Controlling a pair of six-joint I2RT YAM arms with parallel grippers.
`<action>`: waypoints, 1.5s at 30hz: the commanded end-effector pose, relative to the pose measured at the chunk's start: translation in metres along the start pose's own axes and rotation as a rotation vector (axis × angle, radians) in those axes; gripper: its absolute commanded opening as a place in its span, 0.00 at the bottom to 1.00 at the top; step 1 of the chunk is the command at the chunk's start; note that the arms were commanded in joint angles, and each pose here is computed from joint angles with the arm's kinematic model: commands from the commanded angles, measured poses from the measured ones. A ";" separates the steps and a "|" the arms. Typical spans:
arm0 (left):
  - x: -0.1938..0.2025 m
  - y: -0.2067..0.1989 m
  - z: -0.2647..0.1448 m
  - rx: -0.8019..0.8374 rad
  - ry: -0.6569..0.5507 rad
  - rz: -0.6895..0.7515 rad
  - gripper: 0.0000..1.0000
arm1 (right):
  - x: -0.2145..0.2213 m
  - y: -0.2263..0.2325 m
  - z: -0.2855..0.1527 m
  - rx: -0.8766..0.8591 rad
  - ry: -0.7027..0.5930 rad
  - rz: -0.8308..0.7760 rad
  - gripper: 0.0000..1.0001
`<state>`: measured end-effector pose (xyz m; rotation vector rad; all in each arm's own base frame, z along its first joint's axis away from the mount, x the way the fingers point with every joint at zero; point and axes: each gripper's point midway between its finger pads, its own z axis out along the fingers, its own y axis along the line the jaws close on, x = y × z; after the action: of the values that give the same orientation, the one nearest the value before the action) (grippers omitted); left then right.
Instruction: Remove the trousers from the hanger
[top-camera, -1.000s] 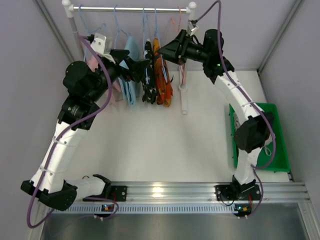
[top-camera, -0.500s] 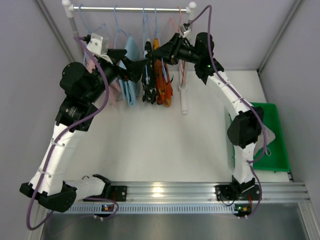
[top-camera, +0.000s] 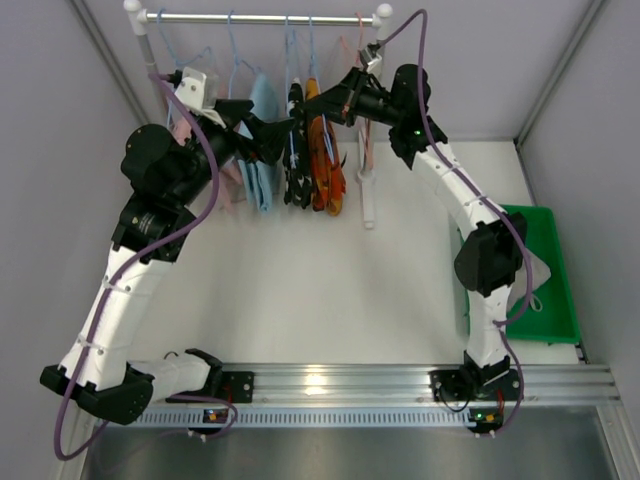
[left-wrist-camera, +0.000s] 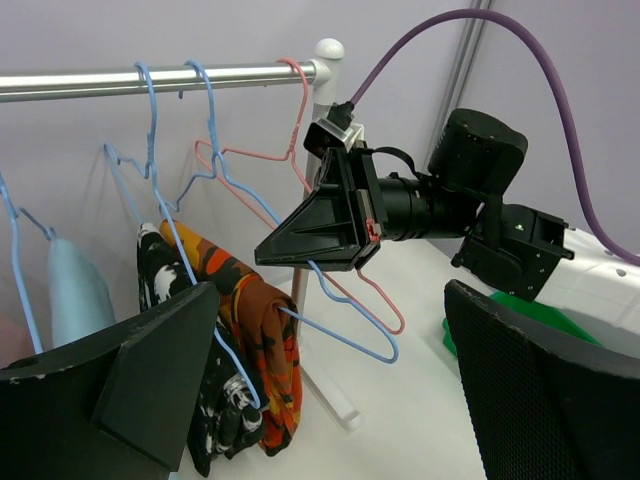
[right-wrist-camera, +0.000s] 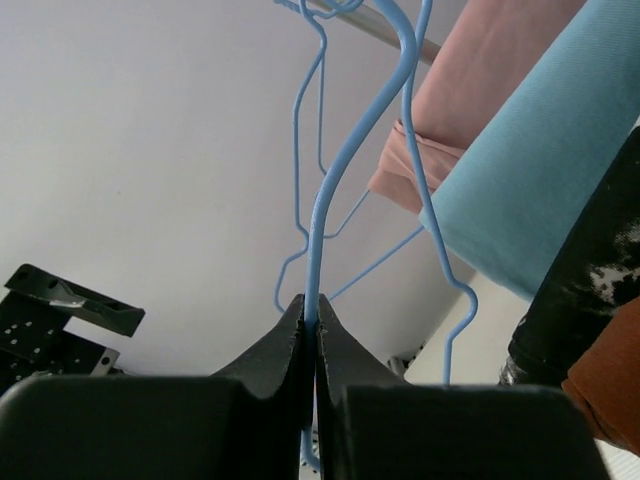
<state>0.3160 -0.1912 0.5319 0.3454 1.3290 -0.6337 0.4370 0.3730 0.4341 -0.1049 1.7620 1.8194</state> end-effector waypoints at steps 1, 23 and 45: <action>-0.013 0.000 -0.004 -0.002 -0.039 0.006 0.99 | -0.010 0.074 -0.009 -0.220 -0.041 -0.169 0.00; 0.001 0.022 0.007 -0.083 -0.007 -0.028 0.99 | -0.057 0.162 -0.054 -0.454 -0.228 -0.458 0.00; 0.002 -0.051 0.006 0.271 0.104 -0.550 0.98 | 0.022 0.214 -0.133 -0.410 -0.165 -0.524 0.00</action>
<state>0.2995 -0.2246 0.5285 0.2665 1.4546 -1.1047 0.3436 0.3017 0.5191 -0.2509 1.4853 1.8659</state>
